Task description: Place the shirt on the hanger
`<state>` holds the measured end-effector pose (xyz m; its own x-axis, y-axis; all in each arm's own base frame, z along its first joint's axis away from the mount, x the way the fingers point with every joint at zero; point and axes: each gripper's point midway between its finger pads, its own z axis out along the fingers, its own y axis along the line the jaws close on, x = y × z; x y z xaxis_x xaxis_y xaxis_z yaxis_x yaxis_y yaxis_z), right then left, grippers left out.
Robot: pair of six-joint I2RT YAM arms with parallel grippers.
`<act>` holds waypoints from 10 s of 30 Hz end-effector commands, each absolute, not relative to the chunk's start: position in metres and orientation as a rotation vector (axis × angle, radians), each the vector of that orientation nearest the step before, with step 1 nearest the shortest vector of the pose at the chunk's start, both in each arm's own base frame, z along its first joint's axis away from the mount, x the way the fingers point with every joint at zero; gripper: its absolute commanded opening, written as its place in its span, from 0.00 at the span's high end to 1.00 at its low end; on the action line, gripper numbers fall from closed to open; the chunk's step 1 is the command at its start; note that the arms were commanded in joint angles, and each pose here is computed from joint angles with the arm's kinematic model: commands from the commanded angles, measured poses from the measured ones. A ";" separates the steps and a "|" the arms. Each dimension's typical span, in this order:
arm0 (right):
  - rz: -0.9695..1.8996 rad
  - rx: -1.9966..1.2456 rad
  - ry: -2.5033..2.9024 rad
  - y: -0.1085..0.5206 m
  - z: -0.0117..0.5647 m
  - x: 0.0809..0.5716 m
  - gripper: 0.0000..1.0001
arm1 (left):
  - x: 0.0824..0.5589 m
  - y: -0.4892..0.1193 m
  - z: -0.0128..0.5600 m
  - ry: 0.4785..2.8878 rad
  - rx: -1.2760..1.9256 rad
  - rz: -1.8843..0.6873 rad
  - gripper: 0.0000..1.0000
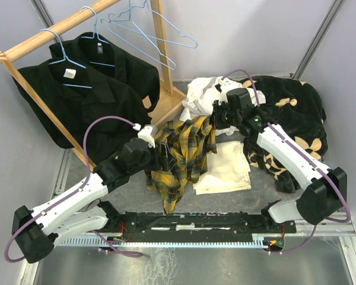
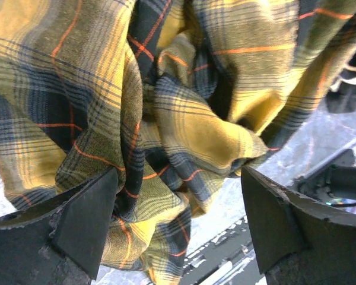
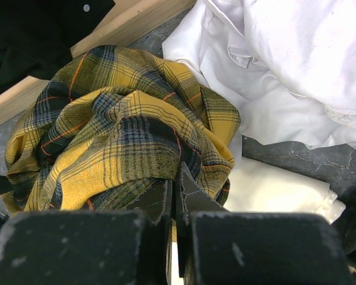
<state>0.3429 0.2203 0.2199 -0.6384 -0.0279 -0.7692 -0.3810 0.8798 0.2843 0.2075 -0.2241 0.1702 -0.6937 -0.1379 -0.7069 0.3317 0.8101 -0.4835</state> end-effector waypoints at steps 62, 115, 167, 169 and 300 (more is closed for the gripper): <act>0.516 -0.520 1.413 0.139 0.523 0.195 1.00 | 0.233 -0.064 0.280 1.987 -0.164 0.142 0.97; 0.223 -0.188 1.456 0.079 0.552 0.231 1.00 | 0.237 -0.077 0.482 1.697 0.006 -0.060 0.97; 1.083 -0.907 1.712 0.406 0.390 0.176 0.85 | 0.204 -0.034 0.352 1.809 -0.328 -0.069 0.02; 1.037 -0.938 1.749 0.409 0.374 0.177 0.66 | 0.205 -0.035 0.352 1.810 -0.328 -0.074 0.02; 0.378 -0.803 1.957 0.293 0.311 0.229 0.26 | 0.210 -0.079 0.303 1.948 -0.094 -0.156 0.04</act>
<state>0.2224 0.3381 0.3093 -0.2801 -0.3349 -0.8997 -0.7819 0.6233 0.0114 0.2039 -0.0668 0.2960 -0.3929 -0.0940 -0.9147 -0.0093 0.9951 -0.0983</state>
